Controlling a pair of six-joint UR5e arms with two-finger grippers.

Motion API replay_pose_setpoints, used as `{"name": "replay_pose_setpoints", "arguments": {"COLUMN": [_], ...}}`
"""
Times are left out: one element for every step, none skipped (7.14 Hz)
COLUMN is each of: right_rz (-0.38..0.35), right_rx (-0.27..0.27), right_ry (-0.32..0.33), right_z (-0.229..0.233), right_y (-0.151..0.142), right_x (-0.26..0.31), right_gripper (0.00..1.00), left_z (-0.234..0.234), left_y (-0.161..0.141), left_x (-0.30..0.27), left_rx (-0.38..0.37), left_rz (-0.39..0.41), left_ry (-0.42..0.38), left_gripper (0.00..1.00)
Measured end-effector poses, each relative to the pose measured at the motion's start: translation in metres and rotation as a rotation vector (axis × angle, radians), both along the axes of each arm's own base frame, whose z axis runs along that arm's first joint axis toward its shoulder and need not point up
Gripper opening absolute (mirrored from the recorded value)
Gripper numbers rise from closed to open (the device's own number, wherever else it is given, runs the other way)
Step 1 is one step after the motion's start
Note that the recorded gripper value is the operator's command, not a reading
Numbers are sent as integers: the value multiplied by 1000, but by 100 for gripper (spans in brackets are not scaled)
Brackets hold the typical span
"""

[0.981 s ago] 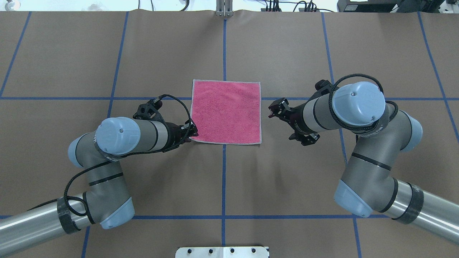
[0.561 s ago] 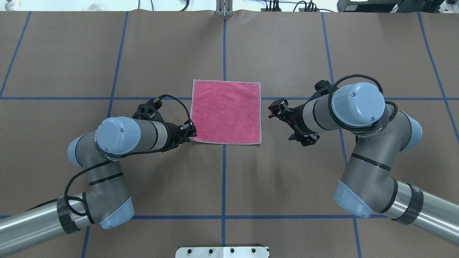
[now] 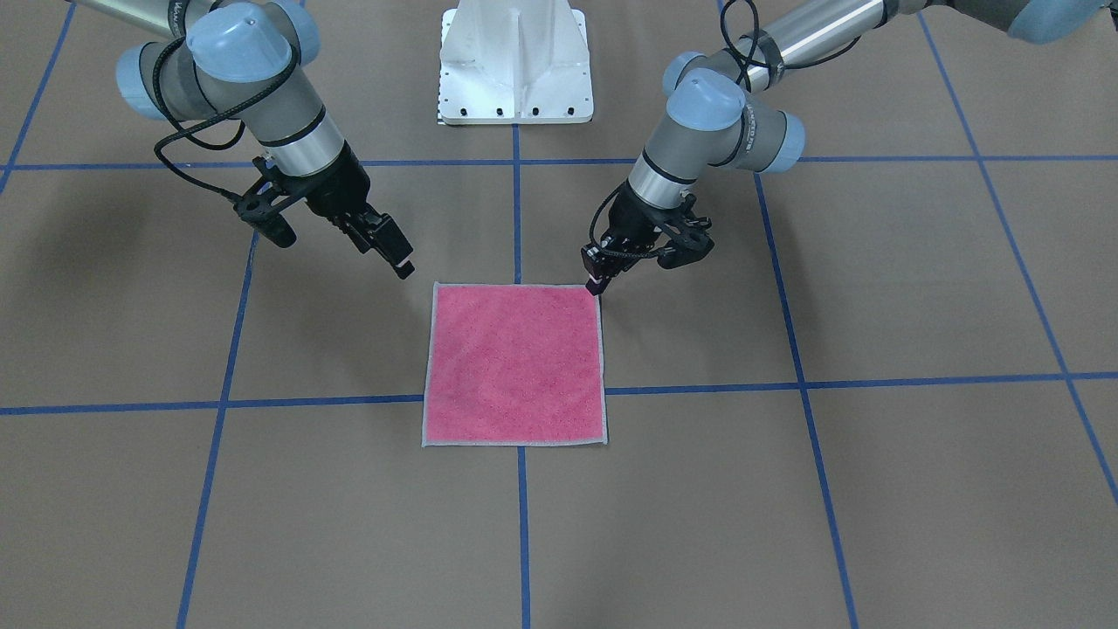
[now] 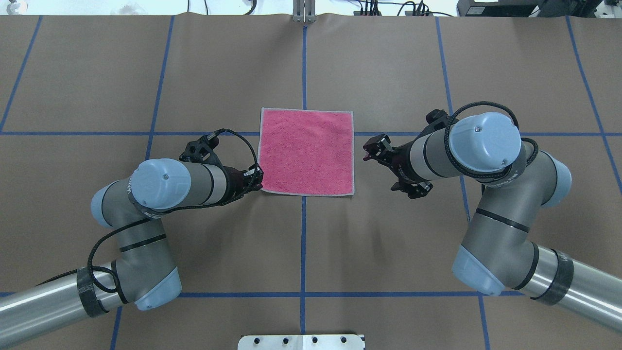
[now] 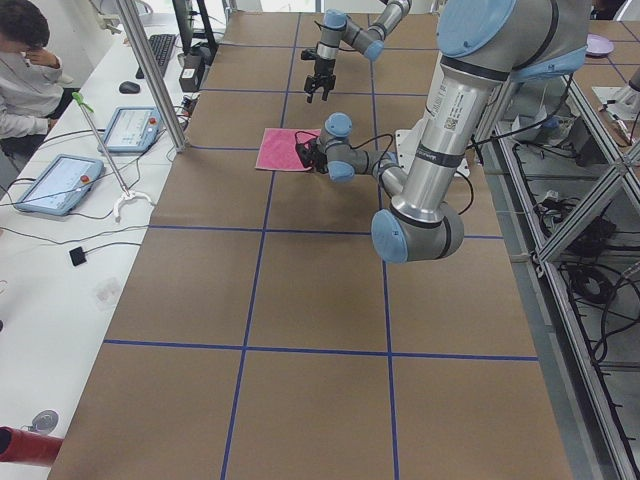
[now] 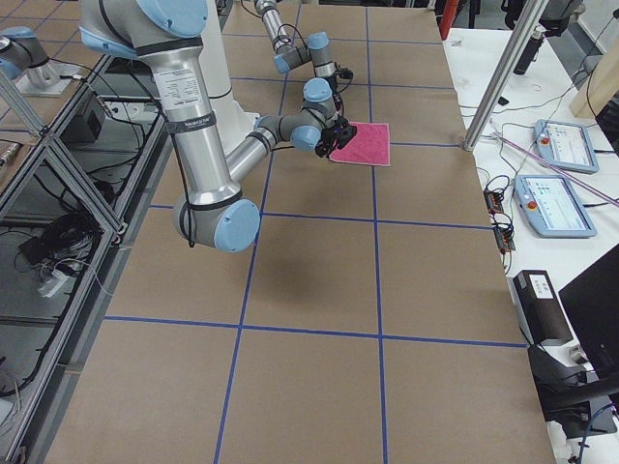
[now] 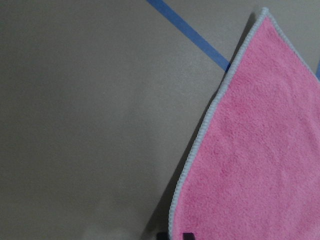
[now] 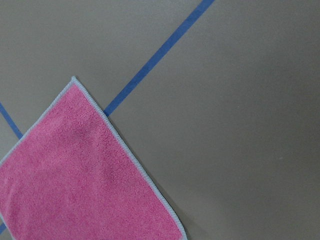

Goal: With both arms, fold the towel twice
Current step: 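Grasp the near towel corners with the left and right grippers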

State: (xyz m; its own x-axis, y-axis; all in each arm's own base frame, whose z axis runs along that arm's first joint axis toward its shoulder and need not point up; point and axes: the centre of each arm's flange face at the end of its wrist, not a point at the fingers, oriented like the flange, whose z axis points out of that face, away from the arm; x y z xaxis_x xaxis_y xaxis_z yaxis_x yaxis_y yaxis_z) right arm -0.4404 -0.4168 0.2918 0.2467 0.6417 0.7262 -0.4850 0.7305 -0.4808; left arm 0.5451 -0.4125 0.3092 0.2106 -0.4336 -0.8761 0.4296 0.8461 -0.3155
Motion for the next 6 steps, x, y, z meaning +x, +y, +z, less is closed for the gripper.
{"name": "replay_pose_setpoints", "arguments": {"right_rz": [-6, -7, -7, -7, 1, 13], "right_rx": [5, 21, 43, 57, 66, 62], "right_ry": [8, 26, 46, 65, 86, 102], "right_z": [2, 6, 8, 12, 18, 25], "right_y": [7, 20, 34, 47, 55, 58], "right_x": [-7, -21, -37, -52, -64, -72], "right_gripper": [100, 99, 94, 82, 68, 67], "left_z": [4, 6, 7, 6, 6, 6], "left_y": [1, 2, 3, 3, 3, 3], "left_x": [-2, -3, -3, -3, -3, -3], "left_rx": [14, 32, 42, 45, 46, 47], "left_rz": [8, 16, 21, 23, 23, 23], "left_ry": [-11, -20, -23, -23, -23, -23], "left_gripper": [0, 0, 0, 0, 0, 0]}}
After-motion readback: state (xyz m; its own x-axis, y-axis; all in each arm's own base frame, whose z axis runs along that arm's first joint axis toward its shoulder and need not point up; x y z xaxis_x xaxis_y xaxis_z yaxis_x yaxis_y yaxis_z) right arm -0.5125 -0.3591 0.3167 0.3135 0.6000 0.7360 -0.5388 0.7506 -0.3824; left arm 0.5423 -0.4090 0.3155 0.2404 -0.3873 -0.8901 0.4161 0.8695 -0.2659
